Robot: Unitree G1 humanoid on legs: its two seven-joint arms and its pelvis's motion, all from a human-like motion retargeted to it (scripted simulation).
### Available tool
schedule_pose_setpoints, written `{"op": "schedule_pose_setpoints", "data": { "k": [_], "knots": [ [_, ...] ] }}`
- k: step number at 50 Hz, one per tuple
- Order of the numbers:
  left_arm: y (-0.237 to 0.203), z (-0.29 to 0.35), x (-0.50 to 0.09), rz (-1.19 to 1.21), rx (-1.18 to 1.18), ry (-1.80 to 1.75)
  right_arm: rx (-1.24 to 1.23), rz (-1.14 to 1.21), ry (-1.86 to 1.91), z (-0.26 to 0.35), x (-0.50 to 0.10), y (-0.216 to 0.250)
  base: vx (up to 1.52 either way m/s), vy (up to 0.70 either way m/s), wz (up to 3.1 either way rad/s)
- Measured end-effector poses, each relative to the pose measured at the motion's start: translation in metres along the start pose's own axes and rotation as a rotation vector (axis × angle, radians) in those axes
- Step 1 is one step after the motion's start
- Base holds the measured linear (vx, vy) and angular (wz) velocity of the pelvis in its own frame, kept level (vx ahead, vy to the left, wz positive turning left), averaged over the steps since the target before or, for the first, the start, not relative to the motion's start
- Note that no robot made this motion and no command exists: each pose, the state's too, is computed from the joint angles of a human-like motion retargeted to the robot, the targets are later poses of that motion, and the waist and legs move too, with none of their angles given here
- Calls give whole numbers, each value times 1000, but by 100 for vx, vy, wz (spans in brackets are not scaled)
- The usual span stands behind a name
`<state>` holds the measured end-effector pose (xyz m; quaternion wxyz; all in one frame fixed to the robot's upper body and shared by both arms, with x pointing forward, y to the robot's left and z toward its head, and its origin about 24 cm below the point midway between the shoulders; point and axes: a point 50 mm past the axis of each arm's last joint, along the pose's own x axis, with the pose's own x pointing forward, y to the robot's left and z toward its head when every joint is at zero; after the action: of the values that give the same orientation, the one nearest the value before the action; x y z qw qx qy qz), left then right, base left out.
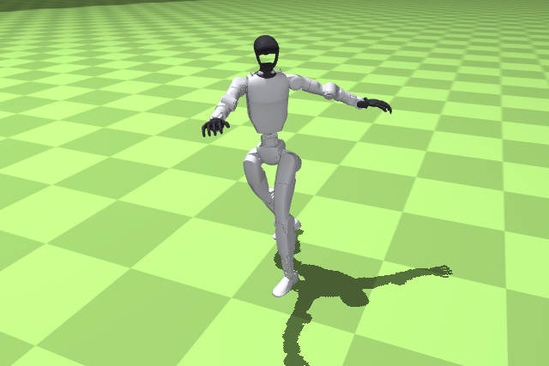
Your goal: Kungfu
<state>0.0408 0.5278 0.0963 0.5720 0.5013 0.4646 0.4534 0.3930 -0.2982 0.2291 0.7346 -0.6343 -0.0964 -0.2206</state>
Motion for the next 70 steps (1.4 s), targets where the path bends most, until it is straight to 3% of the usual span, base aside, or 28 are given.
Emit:
{"op": "schedule_pose_setpoints", "data": {
  "k": [5,11,19,24,27,30,35,45,53,62,70],
  "knots": [
    [5,64,1,48,-152,-303,25,-2,5,4,2,-1,3,-7,-12],
    [57,192,-43,183,-442,-954,61,-17,12,8,5,-4,5,-8,-10],
    [152,317,-226,171,-818,-2020,66,-64,-113,48,15,-10,5,-7,-39],
    [170,337,-344,11,-813,-2545,133,-69,-212,89,17,-9,2,-3,-73],
    [175,337,-393,74,-685,-2720,189,-53,-285,119,17,-10,0,-7,-96],
    [174,339,-415,321,-428,-2710,208,-18,-391,151,13,-12,-8,-5,-120],
    [157,368,-402,674,-77,-2324,165,101,-599,197,-2,-8,-18,-3,-147],
    [136,346,-388,724,-209,-2356,372,104,-812,245,-39,3,-31,-2,-148],
    [120,331,-370,725,-197,-2279,392,169,-974,271,-66,9,-53,-8,-186],
    [58,315,-362,555,-265,-2231,396,276,-1063,270,-106,50,-59,-35,-117],
    [-85,303,-407,-67,-271,-2258,492,622,-907,205,-182,149,-45,-47,9]
  ]
}}
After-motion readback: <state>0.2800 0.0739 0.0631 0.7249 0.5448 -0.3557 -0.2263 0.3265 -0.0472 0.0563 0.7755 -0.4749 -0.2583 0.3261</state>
